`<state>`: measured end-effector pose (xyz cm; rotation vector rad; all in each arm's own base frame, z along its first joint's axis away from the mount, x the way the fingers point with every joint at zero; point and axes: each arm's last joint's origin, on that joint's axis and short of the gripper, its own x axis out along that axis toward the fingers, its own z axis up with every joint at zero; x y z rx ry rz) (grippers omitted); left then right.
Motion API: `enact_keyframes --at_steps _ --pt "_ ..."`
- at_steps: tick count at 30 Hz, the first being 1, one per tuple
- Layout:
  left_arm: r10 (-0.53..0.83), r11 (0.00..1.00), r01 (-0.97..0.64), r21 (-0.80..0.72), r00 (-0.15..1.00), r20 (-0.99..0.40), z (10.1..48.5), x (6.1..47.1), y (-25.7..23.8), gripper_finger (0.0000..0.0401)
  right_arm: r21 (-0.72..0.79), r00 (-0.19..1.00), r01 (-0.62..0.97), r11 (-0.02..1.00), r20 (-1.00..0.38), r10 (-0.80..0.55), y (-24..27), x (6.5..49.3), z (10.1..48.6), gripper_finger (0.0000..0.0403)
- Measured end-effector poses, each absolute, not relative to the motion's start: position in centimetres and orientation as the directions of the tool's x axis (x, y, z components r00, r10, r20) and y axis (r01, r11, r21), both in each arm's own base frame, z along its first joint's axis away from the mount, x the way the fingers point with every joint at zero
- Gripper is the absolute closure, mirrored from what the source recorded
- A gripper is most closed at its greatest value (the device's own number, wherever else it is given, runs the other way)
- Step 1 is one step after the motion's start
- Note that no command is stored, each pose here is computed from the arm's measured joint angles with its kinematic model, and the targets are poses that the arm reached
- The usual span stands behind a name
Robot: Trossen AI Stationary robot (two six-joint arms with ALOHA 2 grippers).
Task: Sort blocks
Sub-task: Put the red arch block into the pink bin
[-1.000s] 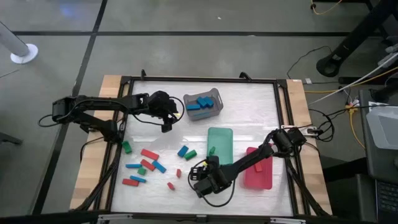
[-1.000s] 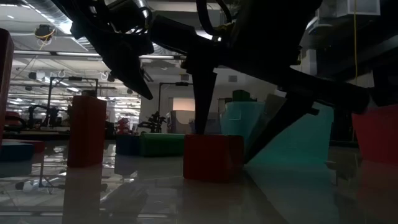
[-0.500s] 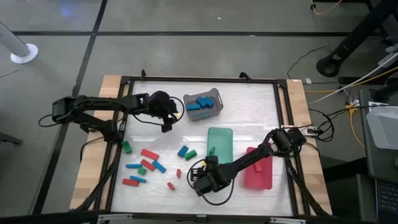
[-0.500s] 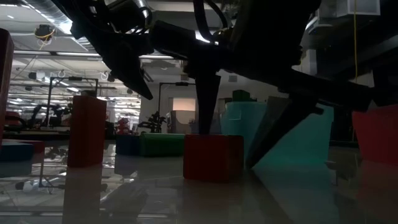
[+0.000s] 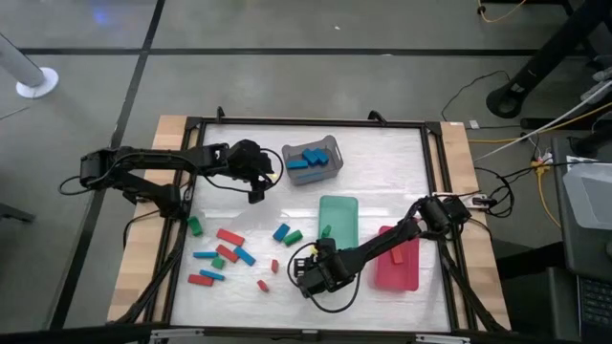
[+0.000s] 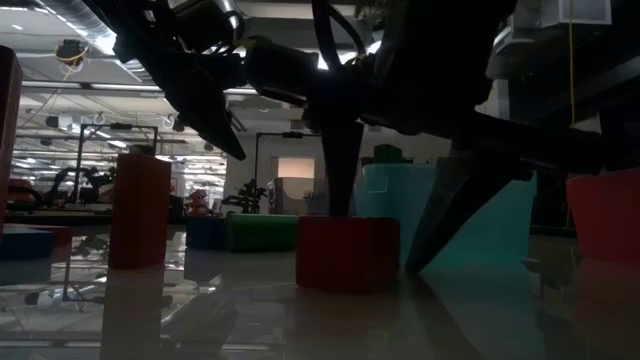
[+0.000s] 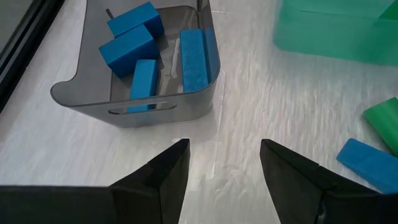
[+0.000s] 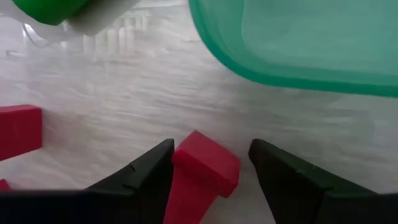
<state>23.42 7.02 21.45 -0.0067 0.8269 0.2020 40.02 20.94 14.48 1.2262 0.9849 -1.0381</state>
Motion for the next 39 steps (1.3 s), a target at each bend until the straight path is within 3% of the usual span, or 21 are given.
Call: enact_keyframes --at_steps 25,31,39 --pt "0.176 0.981 -0.181 0.073 0.659 -0.731 21.45 23.42 7.02 0.0217 0.119 0.114 0.992 0.03 -0.984 0.138 20.9 40.33 15.39 0.0178" --pt "0.176 0.981 -0.181 0.073 0.659 -0.732 21.44 23.41 7.02 0.0217 0.118 0.113 0.992 0.032 -0.984 0.138 20.85 40.34 15.35 0.0178" --pt "0.176 0.981 -0.181 0.073 0.659 -0.732 21.44 23.41 7.03 0.0217 0.14 0.12 0.977 0.163 -0.985 0.127 20.81 40.38 15.35 0.0178"
